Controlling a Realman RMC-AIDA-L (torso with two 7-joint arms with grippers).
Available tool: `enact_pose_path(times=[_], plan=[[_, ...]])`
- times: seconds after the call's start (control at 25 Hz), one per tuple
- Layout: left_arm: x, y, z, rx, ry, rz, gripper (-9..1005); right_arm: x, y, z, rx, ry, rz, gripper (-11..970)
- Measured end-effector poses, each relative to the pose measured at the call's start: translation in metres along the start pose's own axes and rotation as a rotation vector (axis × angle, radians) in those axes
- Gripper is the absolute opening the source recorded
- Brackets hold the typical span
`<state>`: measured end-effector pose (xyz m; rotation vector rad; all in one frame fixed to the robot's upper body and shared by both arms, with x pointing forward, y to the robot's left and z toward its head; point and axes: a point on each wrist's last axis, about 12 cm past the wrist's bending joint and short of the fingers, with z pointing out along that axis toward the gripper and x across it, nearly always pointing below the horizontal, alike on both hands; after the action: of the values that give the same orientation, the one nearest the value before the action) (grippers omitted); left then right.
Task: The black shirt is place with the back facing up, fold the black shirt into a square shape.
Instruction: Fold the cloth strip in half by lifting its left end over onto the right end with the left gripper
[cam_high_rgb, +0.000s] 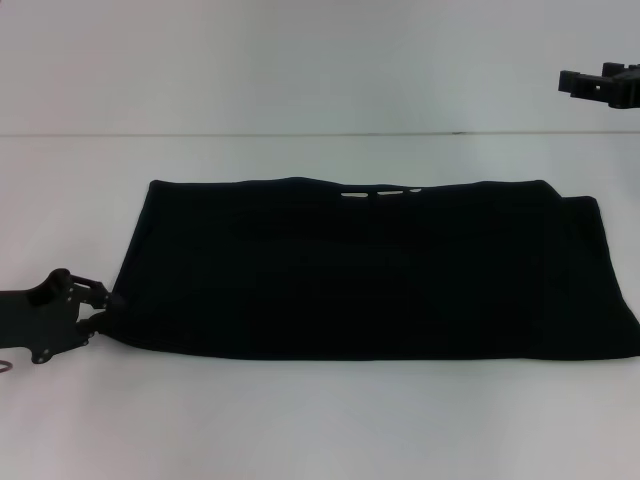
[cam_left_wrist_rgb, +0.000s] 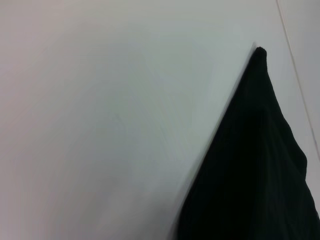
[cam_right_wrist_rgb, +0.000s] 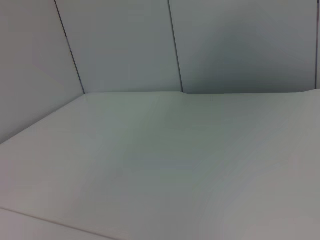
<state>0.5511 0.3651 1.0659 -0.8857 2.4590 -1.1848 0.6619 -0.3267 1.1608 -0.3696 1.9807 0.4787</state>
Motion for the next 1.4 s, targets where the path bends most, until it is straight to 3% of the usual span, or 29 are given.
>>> enact_pose_path(times=[0.4, 0.72, 1.04, 1.24, 1.4], plan=[[0.000, 0.002, 0.002, -0.010, -0.010, 0.014, 69, 0.002, 0.000, 0.000, 0.001, 0.002, 0.003, 779], [-0.001, 0.004, -0.001, -0.010, -0.017, 0.047, 30, 0.002, 0.000, -0.001, 0.002, 0.003, 0.004, 778], [-0.006, 0.014, -0.019, 0.018, -0.081, 0.112, 29, 0.003, 0.000, 0.000, 0.003, 0.003, 0.005, 778], [-0.010, 0.028, -0.041, -0.019, -0.136, 0.134, 29, 0.002, -0.001, -0.001, 0.005, 0.002, 0.004, 778], [-0.018, 0.040, -0.074, -0.041, -0.231, 0.129, 30, 0.000, 0.000, 0.000, 0.004, -0.001, 0.002, 778]])
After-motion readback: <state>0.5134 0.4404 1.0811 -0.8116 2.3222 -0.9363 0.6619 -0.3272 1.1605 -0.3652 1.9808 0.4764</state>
